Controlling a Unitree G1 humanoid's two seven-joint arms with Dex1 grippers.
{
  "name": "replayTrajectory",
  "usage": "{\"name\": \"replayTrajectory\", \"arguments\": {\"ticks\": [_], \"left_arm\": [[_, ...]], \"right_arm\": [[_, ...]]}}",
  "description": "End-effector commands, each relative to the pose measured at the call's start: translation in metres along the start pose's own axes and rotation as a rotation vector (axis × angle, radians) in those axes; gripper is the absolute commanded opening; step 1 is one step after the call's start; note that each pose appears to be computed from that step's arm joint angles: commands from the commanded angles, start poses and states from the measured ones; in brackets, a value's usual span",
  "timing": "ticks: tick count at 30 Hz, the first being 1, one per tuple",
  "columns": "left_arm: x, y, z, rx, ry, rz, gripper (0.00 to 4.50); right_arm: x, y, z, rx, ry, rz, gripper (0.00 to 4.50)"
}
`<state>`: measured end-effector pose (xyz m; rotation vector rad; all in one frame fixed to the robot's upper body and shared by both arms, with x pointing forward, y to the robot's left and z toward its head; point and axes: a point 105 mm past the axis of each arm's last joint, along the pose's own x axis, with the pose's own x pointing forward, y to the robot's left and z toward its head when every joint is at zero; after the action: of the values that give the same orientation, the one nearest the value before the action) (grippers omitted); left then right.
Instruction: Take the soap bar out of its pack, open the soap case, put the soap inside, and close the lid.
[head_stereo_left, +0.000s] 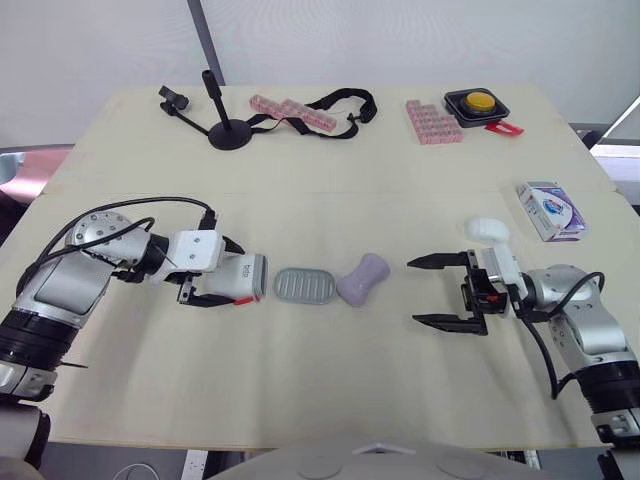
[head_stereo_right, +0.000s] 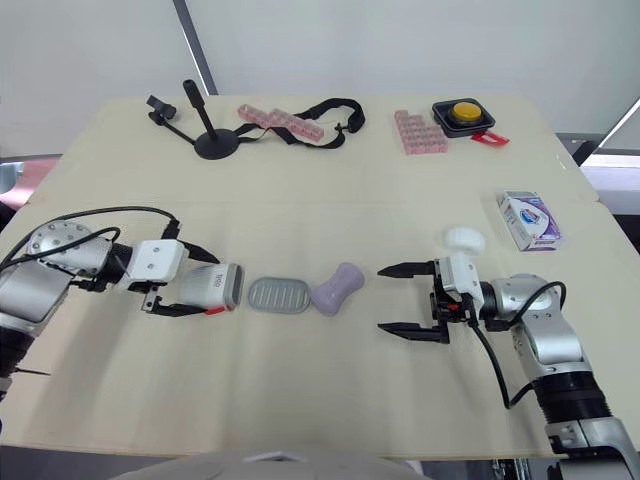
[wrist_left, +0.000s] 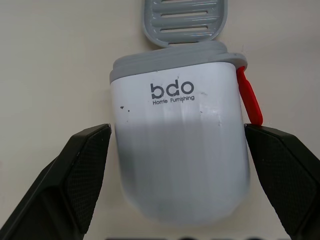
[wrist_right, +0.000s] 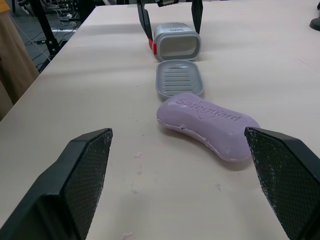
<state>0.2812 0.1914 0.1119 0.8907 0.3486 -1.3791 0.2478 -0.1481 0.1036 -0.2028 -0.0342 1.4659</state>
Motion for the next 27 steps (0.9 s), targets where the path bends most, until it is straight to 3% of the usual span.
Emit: {"name": "replayTrajectory", "arguments": {"ticks": [1, 9, 12, 17, 22, 27], "left_arm": [[-0.012, 0.005, 0.011, 0.022, -0.039, 0.026, 4.50], [-0.041, 0.007, 0.042, -0.052, -0.219, 0.118, 4.50], [-0.051, 0.008, 0.057, -0.111, -0.336, 0.210, 4.50], [-0.044, -0.022, 0.068, -0.235, -0.484, 0.341, 4.50], [-0.034, -0.058, 0.060, -0.385, -0.509, 0.466, 4.50], [-0.022, -0.094, 0.052, -0.453, -0.487, 0.471, 4.50]], "right_arm": [[-0.007, -0.004, 0.008, -0.030, 0.000, -0.016, 4.50], [-0.008, -0.010, 0.009, -0.032, 0.038, 0.008, 4.50], [-0.007, -0.013, 0.010, -0.050, 0.083, 0.030, 4.50], [-0.002, -0.026, 0.020, -0.120, 0.148, 0.053, 4.50], [0.004, -0.029, 0.027, -0.218, 0.228, 0.124, 4.50], [0.015, -0.027, 0.032, -0.282, 0.288, 0.237, 4.50]]}}
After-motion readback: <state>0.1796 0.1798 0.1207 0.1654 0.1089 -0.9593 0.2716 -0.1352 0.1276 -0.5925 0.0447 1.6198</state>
